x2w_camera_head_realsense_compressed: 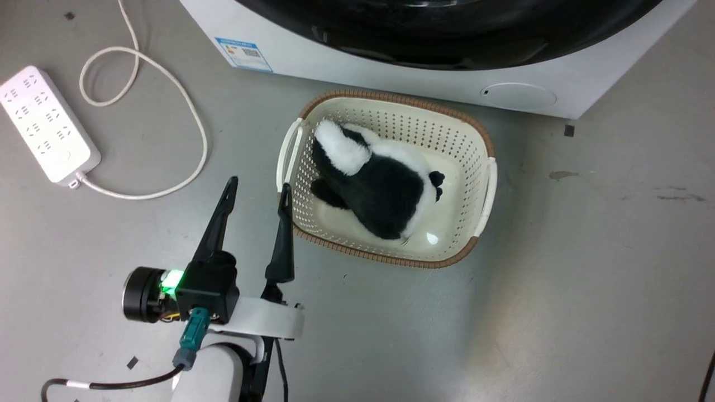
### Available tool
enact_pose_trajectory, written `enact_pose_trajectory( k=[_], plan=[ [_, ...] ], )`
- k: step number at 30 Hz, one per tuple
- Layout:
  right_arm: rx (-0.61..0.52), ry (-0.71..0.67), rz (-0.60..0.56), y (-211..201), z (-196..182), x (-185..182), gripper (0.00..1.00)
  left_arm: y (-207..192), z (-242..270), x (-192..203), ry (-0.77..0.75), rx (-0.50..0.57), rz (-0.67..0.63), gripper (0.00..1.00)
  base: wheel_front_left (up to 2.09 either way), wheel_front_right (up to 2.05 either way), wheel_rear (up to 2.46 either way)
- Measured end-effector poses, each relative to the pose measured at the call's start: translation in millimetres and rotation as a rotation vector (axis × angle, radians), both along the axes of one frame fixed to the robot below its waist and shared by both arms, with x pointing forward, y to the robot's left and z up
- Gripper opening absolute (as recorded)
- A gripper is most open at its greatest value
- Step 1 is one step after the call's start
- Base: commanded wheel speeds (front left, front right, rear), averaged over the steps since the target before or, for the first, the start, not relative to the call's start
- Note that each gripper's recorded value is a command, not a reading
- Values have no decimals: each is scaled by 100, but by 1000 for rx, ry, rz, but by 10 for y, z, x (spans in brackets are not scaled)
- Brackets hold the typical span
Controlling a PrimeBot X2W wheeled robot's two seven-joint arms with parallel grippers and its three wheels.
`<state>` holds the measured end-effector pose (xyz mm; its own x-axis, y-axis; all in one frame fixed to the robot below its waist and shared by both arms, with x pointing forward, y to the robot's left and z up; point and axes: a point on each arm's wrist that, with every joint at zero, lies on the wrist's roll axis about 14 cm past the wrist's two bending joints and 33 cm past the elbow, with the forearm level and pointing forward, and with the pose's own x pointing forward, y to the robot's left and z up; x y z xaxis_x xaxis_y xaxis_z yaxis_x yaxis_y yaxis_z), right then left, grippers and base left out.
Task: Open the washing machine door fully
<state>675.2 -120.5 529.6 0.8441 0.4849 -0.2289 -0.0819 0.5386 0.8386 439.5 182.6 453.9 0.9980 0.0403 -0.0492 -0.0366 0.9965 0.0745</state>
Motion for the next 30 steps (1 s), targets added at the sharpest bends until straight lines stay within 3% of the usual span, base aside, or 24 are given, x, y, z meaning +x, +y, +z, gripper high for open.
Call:
enact_pose_trajectory(
  k=[8, 13, 21, 30],
  plan=[
    [84, 58, 76, 128, -22, 49, 0, 38, 10, 23, -15, 8, 15, 100, 0, 0, 0],
    [147, 104, 155, 210, 17, -131, 0, 47, 141, -5, -55, 5, 23, 100, 0, 0, 0],
    [221, 170, 252, 374, -30, -655, 0, 32, 403, -118, -122, 1, 20, 100, 0, 0, 0],
    [200, 184, 404, 549, 25, -1403, 0, -25, 560, -387, -150, -12, -2, 100, 0, 0, 0]
  ],
)
